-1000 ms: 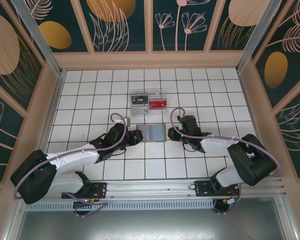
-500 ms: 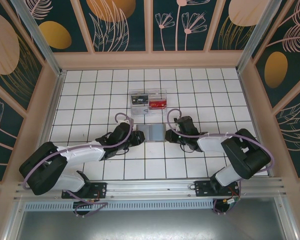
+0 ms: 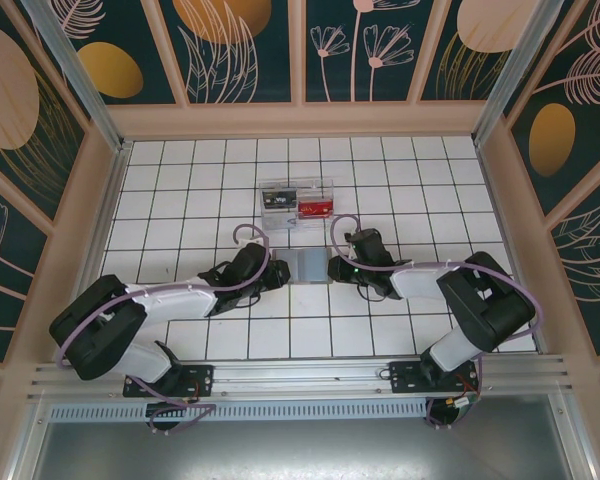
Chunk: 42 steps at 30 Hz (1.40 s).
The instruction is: Take the credit cards out of the card holder
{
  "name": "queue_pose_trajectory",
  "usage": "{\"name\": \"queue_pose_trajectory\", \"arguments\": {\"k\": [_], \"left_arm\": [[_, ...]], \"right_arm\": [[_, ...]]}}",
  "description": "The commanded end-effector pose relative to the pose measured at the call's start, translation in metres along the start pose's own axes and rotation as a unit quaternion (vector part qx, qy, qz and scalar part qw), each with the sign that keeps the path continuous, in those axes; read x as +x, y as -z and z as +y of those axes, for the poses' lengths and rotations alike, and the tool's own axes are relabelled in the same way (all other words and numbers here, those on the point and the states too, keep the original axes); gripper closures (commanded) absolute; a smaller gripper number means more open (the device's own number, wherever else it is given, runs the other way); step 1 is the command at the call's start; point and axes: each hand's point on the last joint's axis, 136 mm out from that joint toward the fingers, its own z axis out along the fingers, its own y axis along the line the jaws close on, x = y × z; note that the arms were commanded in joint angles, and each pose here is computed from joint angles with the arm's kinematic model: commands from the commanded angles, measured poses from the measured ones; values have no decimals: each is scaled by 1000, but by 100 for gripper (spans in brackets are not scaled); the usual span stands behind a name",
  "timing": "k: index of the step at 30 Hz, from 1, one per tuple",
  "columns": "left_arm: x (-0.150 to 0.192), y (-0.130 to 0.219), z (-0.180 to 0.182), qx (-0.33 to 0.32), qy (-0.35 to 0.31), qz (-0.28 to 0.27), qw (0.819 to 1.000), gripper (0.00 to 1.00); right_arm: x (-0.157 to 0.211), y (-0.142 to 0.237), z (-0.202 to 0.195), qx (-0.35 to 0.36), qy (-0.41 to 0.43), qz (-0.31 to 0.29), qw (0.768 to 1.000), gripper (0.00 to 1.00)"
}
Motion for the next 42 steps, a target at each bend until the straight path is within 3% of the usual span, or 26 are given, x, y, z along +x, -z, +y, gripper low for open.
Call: {"name": "queue_pose_trajectory", "arguments": {"k": [1,27,42], "left_arm": [[-2,-4,4,-22,-6,-4,1000,63],[4,-21,25,-88,-16,15,996,65],[7,-26,-3,-22,-23,31,999,66]], "right_arm": [[1,-6,5,0,13,6,1000,77],[5,-13,6,4,19,20,1000,82],[9,-17,8,-2,21,32,999,85]]}}
